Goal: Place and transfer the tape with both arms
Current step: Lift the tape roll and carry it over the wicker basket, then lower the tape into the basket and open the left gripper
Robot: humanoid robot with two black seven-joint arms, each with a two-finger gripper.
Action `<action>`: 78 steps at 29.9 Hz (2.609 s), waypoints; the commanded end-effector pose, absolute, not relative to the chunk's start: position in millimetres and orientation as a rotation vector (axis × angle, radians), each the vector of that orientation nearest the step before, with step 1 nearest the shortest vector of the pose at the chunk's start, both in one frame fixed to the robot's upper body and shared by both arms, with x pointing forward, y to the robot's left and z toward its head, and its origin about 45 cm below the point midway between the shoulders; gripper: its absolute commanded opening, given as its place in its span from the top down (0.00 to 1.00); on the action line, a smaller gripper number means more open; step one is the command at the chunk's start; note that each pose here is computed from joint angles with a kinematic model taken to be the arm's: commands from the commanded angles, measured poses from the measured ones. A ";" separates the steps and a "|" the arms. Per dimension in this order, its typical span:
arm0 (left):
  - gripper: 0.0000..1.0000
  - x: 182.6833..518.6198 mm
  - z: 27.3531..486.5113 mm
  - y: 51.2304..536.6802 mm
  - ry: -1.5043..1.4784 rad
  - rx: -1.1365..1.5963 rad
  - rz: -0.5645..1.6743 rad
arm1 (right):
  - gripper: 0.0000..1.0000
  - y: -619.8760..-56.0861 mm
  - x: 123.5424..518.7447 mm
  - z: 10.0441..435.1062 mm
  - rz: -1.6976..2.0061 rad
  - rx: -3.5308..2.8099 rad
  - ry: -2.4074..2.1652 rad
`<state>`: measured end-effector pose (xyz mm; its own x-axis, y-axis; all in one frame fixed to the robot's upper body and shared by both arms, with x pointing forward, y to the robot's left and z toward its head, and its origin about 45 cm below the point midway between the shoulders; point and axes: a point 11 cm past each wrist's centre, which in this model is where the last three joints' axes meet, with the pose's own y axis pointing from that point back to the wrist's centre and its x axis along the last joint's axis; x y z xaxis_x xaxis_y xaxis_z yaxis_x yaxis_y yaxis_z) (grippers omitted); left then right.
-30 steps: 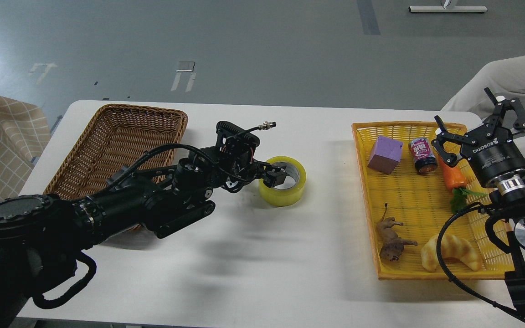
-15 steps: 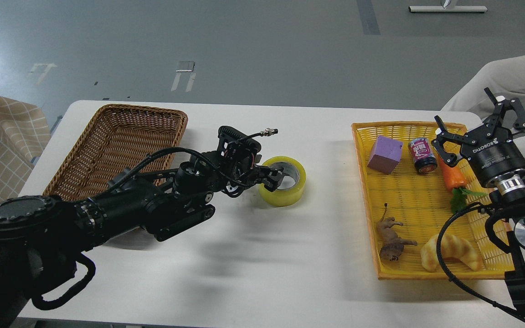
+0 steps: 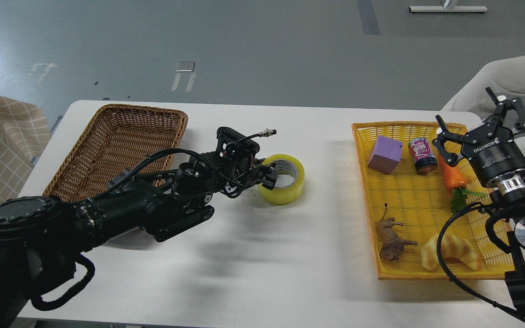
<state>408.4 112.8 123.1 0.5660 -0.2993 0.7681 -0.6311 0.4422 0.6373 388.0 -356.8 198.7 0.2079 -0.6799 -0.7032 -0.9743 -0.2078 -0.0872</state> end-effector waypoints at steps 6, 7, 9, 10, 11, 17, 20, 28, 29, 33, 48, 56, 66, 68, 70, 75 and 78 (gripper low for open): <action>1.00 428.0 161.3 106.1 -1.071 1.098 0.293 | 0.00 -356.9 387.9 198.1 0.732 -1.959 1.530; 1.00 428.7 165.4 104.6 -1.079 1.089 0.294 | 0.00 -356.9 387.9 198.1 0.732 -1.959 1.530; 1.00 431.8 174.7 104.5 -1.100 1.079 0.303 | 0.00 -356.0 388.4 199.0 0.730 -1.960 1.526; 1.00 433.5 178.3 103.8 -1.108 1.076 0.305 | 0.00 -356.0 388.4 199.0 0.730 -1.960 1.526; 1.00 437.3 186.1 102.6 -1.126 1.072 0.311 | 0.00 -356.6 388.4 199.2 0.729 -1.960 1.528; 1.00 460.9 226.2 119.9 -1.161 1.071 0.374 | 0.00 -356.6 388.4 199.2 0.729 -1.960 1.528; 1.00 468.7 245.3 137.0 -1.192 1.068 0.386 | 0.00 -357.6 388.4 200.2 0.725 -1.954 1.527; 1.00 471.8 263.4 226.5 -1.190 1.161 0.425 | 0.00 -355.9 388.0 197.7 0.734 -1.950 1.526; 1.00 470.7 264.0 234.4 -1.188 1.170 0.426 | 0.00 -354.9 388.0 196.8 0.738 -1.948 1.524; 1.00 462.2 273.7 282.2 -1.178 1.225 0.446 | 0.00 -356.0 388.3 194.1 0.747 -1.942 1.531; 1.00 418.4 254.7 407.1 -1.050 1.410 0.492 | 0.00 -342.2 390.5 191.5 0.770 -1.937 1.499; 1.00 404.5 238.0 421.8 -1.018 1.435 0.485 | 0.00 -343.0 390.5 192.3 0.766 -1.937 1.499; 1.00 376.4 192.4 431.1 -0.936 1.453 0.440 | 0.00 -342.9 389.4 191.8 0.767 -1.939 1.499; 1.00 375.2 190.7 433.2 -0.930 1.458 0.439 | 0.00 -343.0 389.8 192.1 0.766 -1.938 1.500; 1.00 374.9 189.8 433.2 -0.928 1.459 0.439 | 0.00 -342.9 389.8 192.0 0.767 -1.939 1.499; 1.00 368.3 180.0 435.4 -0.912 1.462 0.431 | 0.00 -342.9 389.8 192.0 0.767 -1.939 1.499; 1.00 360.6 170.8 442.1 -0.892 1.476 0.429 | 0.00 -342.8 390.2 192.6 0.766 -1.939 1.498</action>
